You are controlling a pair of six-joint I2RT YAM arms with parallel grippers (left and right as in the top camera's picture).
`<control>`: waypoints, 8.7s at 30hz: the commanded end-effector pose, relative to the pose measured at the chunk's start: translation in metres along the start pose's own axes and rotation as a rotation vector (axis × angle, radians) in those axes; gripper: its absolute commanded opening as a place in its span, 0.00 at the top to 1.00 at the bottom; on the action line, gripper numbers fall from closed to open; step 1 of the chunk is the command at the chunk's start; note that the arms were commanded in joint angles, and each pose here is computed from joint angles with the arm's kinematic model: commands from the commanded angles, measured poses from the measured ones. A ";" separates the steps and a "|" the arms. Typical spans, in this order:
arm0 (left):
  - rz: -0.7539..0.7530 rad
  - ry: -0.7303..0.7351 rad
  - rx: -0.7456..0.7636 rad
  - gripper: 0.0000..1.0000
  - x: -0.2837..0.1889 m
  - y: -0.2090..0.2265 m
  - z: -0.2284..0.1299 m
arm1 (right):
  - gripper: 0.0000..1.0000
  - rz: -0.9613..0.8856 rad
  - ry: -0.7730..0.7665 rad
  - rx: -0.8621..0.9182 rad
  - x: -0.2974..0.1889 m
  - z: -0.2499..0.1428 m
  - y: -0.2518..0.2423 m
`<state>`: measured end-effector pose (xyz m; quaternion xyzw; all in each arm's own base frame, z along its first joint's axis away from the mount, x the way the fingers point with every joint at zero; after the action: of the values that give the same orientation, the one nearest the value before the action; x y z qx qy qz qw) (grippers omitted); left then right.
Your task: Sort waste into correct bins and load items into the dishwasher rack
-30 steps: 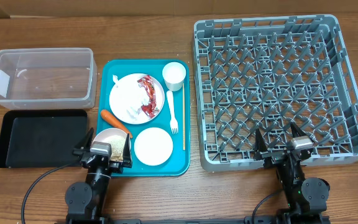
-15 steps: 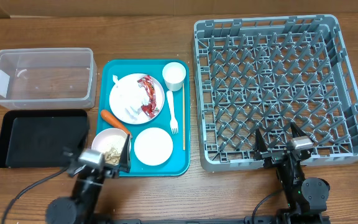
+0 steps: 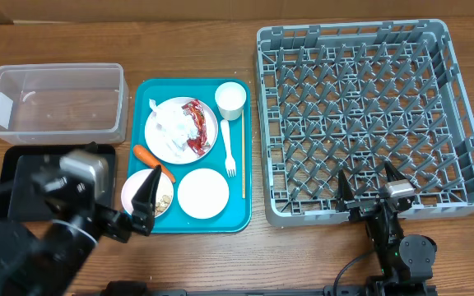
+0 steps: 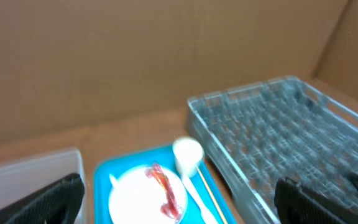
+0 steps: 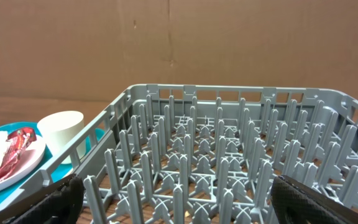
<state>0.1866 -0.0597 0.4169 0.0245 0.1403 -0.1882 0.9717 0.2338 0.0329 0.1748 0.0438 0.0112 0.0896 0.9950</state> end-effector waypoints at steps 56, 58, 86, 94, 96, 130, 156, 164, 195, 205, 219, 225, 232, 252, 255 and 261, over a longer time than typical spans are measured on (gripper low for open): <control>0.493 1.122 -0.633 0.28 0.251 0.072 -0.265 | 0.00 0.002 -0.001 0.004 0.000 -0.003 0.000; 0.495 1.129 -0.633 0.30 0.258 0.073 -0.274 | 0.00 0.002 -0.001 0.004 0.000 -0.003 0.000; 0.416 1.160 -0.583 0.96 0.283 0.073 -0.240 | 0.00 0.002 -0.001 0.004 0.000 -0.003 0.000; 0.387 1.134 -0.545 0.96 0.277 0.075 -0.201 | 0.00 0.002 -0.001 0.004 0.000 -0.003 0.000; 0.385 1.138 -0.545 0.96 0.276 0.075 -0.200 | 0.00 0.002 -0.001 0.004 0.000 -0.003 0.000; 0.534 0.935 -0.699 0.96 0.187 0.199 -0.133 | 0.00 0.002 -0.001 0.004 0.000 -0.003 0.000; 0.235 1.095 -0.417 0.96 0.270 0.044 -0.210 | 0.00 0.002 -0.001 0.004 0.000 -0.003 0.000; 0.308 1.134 -0.407 0.96 0.269 0.052 -0.255 | 0.00 0.002 -0.001 0.004 0.000 -0.003 0.000; 0.298 1.052 -0.408 0.96 0.281 0.055 -0.222 | 0.00 0.002 -0.001 0.004 0.000 -0.003 0.000; 0.292 1.041 -0.410 0.79 0.276 0.055 -0.199 | 0.00 0.002 -0.001 0.004 0.000 -0.003 0.000; 0.291 1.036 -0.411 0.96 0.278 0.055 -0.198 | 0.00 0.002 -0.001 0.004 0.000 -0.003 0.000; 0.288 0.999 -0.416 0.96 0.281 0.057 -0.187 | 0.00 0.002 -0.001 0.004 0.000 -0.003 0.000; 0.247 0.870 -0.458 0.96 0.271 0.064 -0.112 | 0.00 0.002 -0.001 0.003 0.000 -0.003 0.000; 0.715 0.747 -0.775 0.96 0.180 0.234 -0.099 | 0.00 0.002 -0.001 0.004 0.000 -0.003 0.000; 0.784 0.746 -0.804 0.96 0.166 0.258 -0.111 | 0.00 0.002 -0.001 0.004 0.000 -0.003 0.000; 0.846 0.768 -0.805 0.96 0.158 0.288 -0.143 | 0.00 0.002 -0.001 0.003 0.000 -0.003 0.000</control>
<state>0.4030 0.1521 0.2469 -0.2321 0.5055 0.2791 0.7827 0.2338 0.0329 0.1749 0.0436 0.0110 0.0896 0.9950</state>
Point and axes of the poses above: each gripper's point midway between its finger pads, its own x axis out along the fingers, its own y axis along the line the jaws close on, z = x × y, the point moved 1 cm from there along -x, back along the fingers, and after that the axes turned 4 degrees about x, right-handed, at the moved point
